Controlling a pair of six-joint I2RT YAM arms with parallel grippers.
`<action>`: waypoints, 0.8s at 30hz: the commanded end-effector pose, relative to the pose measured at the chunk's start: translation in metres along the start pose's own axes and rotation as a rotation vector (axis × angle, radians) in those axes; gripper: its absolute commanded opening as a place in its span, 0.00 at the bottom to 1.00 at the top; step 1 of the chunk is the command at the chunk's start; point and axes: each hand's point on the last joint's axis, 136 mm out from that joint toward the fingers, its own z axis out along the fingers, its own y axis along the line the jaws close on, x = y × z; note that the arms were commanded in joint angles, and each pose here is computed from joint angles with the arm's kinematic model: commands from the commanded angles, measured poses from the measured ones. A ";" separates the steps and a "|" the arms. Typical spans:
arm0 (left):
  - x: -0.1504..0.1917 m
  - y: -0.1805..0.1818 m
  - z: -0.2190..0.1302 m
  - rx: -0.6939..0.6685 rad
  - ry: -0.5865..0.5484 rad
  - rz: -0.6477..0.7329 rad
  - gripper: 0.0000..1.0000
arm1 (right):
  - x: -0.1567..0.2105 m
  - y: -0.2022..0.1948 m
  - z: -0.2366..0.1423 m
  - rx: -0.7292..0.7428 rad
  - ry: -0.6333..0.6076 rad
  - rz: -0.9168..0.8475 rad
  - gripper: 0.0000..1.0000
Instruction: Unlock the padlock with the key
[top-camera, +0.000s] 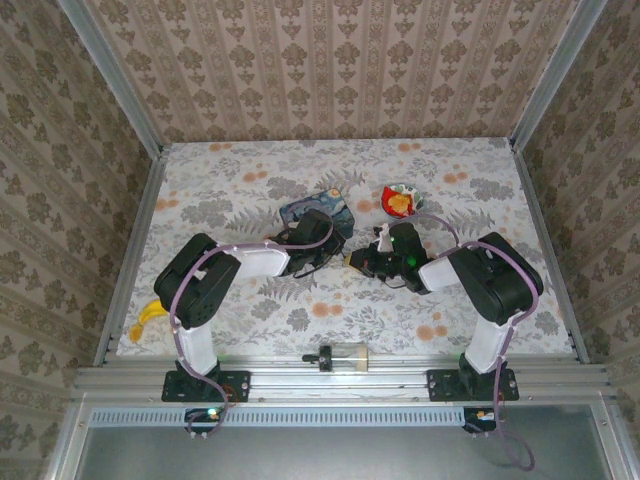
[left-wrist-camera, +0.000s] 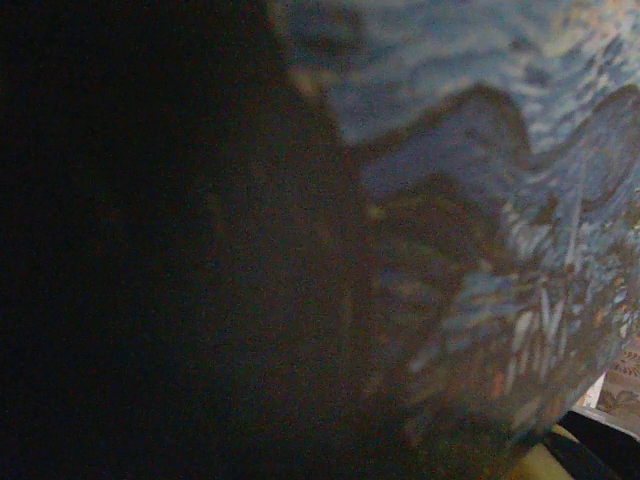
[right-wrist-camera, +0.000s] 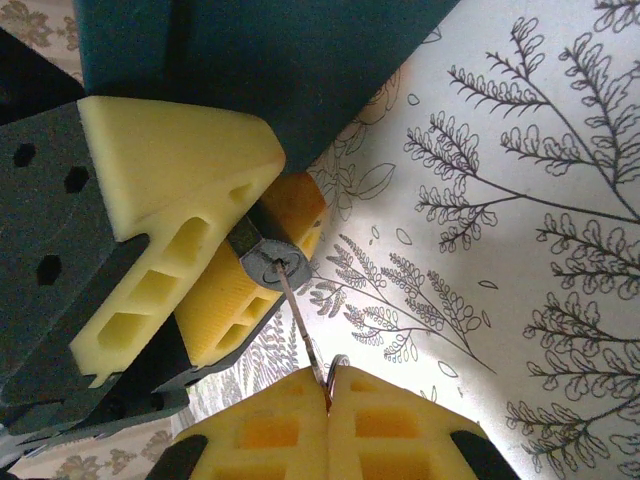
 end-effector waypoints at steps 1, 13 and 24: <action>0.045 0.044 0.000 -0.129 0.210 -0.117 0.00 | -0.009 0.001 -0.002 0.000 -0.027 -0.008 0.00; 0.041 0.039 -0.006 -0.110 0.248 -0.095 0.00 | -0.025 0.016 0.000 -0.076 0.032 0.004 0.00; 0.044 0.032 -0.005 -0.088 0.276 -0.065 0.00 | -0.031 0.026 0.003 -0.128 0.108 0.014 0.00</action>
